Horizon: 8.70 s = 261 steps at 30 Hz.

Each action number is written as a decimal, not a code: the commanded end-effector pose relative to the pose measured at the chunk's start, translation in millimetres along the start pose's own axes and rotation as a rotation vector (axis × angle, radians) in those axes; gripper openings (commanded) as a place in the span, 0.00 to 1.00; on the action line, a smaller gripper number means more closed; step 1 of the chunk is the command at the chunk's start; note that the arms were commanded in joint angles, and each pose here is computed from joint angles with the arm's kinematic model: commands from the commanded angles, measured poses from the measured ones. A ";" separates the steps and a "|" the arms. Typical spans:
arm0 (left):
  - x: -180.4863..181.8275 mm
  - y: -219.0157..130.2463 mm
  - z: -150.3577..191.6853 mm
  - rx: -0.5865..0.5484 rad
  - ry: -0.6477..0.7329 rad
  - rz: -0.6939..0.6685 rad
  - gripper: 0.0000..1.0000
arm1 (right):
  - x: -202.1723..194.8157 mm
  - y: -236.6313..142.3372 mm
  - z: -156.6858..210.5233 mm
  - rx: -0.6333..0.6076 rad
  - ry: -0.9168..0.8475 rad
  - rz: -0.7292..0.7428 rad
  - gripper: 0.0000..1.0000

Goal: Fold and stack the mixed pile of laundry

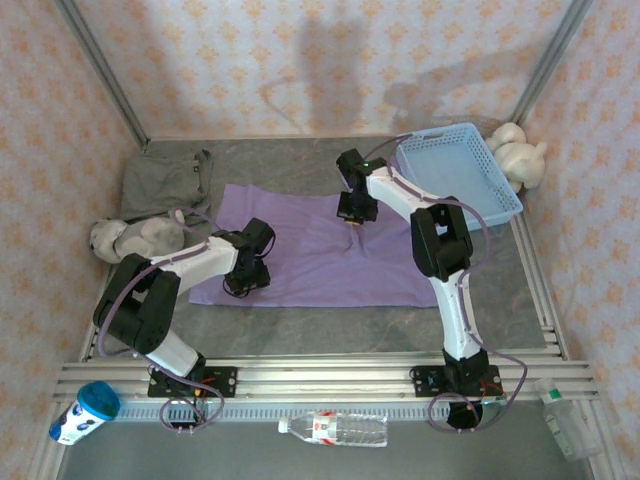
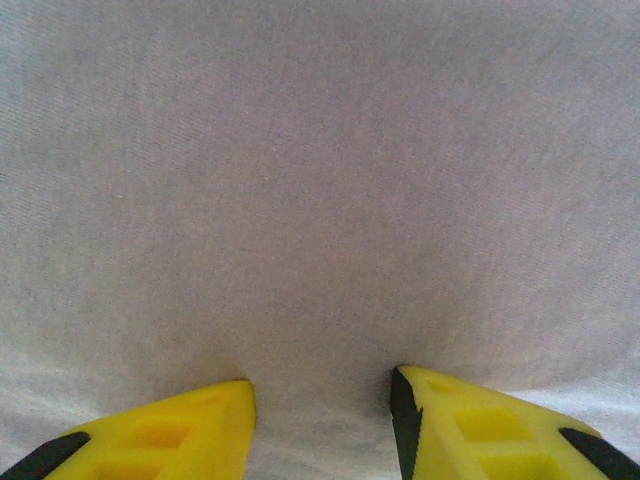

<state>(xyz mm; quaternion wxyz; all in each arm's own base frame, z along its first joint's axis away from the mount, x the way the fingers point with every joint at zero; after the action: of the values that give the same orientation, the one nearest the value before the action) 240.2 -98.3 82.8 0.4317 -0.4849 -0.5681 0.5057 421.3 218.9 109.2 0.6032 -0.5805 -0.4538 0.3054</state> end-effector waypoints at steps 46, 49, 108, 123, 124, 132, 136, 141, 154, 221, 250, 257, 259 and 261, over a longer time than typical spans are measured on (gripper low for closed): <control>29.0 21.3 -7.0 0.039 -0.043 -0.154 0.62 | -109.9 -0.9 117.2 0.019 0.051 0.152 0.63; 43.8 14.0 15.9 0.057 -0.053 -0.185 0.62 | -106.5 -4.3 138.2 0.038 0.029 0.147 0.63; 118.7 -29.9 -219.7 -0.060 -0.425 0.021 0.61 | -44.7 -32.5 -151.1 -0.299 0.179 0.066 0.00; 85.5 0.5 -255.6 -0.029 -0.400 0.001 0.63 | -51.2 -42.9 -153.0 -0.330 0.198 0.107 0.00; 84.1 4.4 -255.6 -0.019 -0.397 -0.013 0.62 | -50.3 -42.6 -153.2 -0.329 0.197 0.100 0.00; 77.4 30.0 -241.4 0.078 -0.393 -0.082 0.47 | -43.5 -40.4 -155.0 -0.314 0.199 0.049 0.00; 74.1 32.4 -234.0 0.088 -0.393 -0.086 0.26 | -43.0 -39.4 -155.7 -0.310 0.196 0.043 0.00; 74.0 15.7 -239.0 0.055 -0.391 -0.081 0.00 | -46.0 -52.6 -159.2 -0.330 0.186 0.039 0.00; 93.3 -78.7 -229.7 -0.008 -0.230 -0.228 0.00 | -52.2 -130.0 -161.1 -0.368 0.176 -0.109 0.00; 70.8 5.6 -58.5 0.134 -0.249 -0.039 0.61 | -77.4 -66.9 57.4 -0.035 0.052 0.060 0.00; -15.9 -70.2 -3.5 0.032 0.171 0.199 0.17 | -106.1 -93.6 -7.1 -0.101 0.224 -0.033 0.43; -47.0 -31.9 24.6 0.125 0.298 0.153 0.00 | -111.5 -61.1 -23.7 -0.097 0.159 0.045 0.43; -46.9 -19.7 26.5 0.146 0.283 0.128 0.00 | -114.3 -58.5 -29.5 -0.119 0.157 0.066 0.43; -42.9 -11.0 26.4 0.156 0.270 0.078 0.00 | -115.3 -56.2 -36.8 -0.131 0.167 0.071 0.43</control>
<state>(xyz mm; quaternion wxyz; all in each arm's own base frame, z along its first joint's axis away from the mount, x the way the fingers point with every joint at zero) 218.4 -150.6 101.9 0.5132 -0.5575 -0.4192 0.5001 380.1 100.5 135.7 0.6244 -0.6316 -0.3816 0.2562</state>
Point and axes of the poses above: each hand's point on the last joint's axis, 136 mm out from that joint toward the fingers, its own y axis out along the fingers, its own x axis along the line the jaws close on, z = x × y, the point moved 7 cm from there along -y, back along the fingers, and after that the axes turned 15 degrees about y, right-handed, at the moved point
